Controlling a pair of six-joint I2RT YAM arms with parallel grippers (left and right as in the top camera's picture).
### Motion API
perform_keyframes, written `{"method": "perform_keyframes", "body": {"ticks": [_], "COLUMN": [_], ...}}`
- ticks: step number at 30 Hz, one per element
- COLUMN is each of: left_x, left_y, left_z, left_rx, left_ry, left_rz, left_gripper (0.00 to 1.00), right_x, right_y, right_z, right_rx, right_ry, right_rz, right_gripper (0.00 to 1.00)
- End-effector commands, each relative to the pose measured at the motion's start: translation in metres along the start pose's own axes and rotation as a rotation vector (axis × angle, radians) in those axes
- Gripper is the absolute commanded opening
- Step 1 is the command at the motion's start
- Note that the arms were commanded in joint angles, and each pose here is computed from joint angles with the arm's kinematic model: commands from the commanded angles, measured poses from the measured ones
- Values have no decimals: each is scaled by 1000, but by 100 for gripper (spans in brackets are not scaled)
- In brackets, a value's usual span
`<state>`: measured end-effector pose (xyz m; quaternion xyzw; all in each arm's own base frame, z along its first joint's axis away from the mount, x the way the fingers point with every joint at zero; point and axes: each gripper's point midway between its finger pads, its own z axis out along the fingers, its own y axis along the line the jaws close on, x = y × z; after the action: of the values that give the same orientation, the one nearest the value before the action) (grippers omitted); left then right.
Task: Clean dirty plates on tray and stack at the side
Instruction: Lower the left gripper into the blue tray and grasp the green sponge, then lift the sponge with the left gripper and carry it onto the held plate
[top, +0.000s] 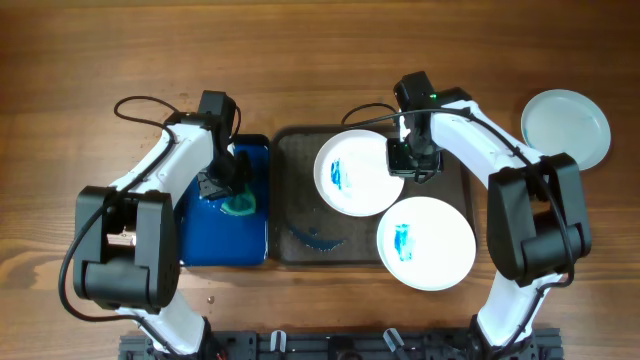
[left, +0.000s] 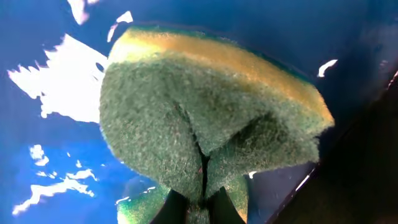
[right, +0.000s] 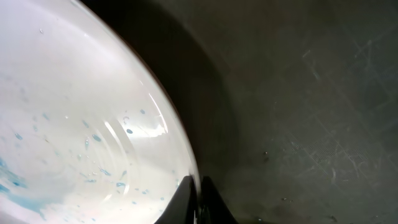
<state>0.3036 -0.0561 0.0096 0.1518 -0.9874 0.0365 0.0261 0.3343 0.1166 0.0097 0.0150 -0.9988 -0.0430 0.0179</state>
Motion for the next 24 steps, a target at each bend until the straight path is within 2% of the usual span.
{"method": "perform_keyframes", "body": {"ticks": [1, 7, 11, 18, 24], "left_x": [-2, -7, -5, -2, 1], "left_y": [6, 28, 19, 10, 3], "left_z": [-25, -86, -120, -178, -201], "left_rx": [-37, -161, -175, -459, -555], "left_ry": [-70, -302, -450, -823, -972], "left_rz": [-37, -59, -35, 26, 45], "left_gripper": [4, 4, 4, 4, 4], "right_x": [4, 4, 3, 3, 3], "right_y": [-4, -4, -4, -4, -4], "right_z": [-1, -1, -1, -1, -1], "right_rx": [15, 14, 14, 14, 14], "right_ry": [5, 2, -1, 0, 0], "right_rz": [-3, -4, -4, -3, -3], "right_gripper": [4, 4, 4, 5, 4]}}
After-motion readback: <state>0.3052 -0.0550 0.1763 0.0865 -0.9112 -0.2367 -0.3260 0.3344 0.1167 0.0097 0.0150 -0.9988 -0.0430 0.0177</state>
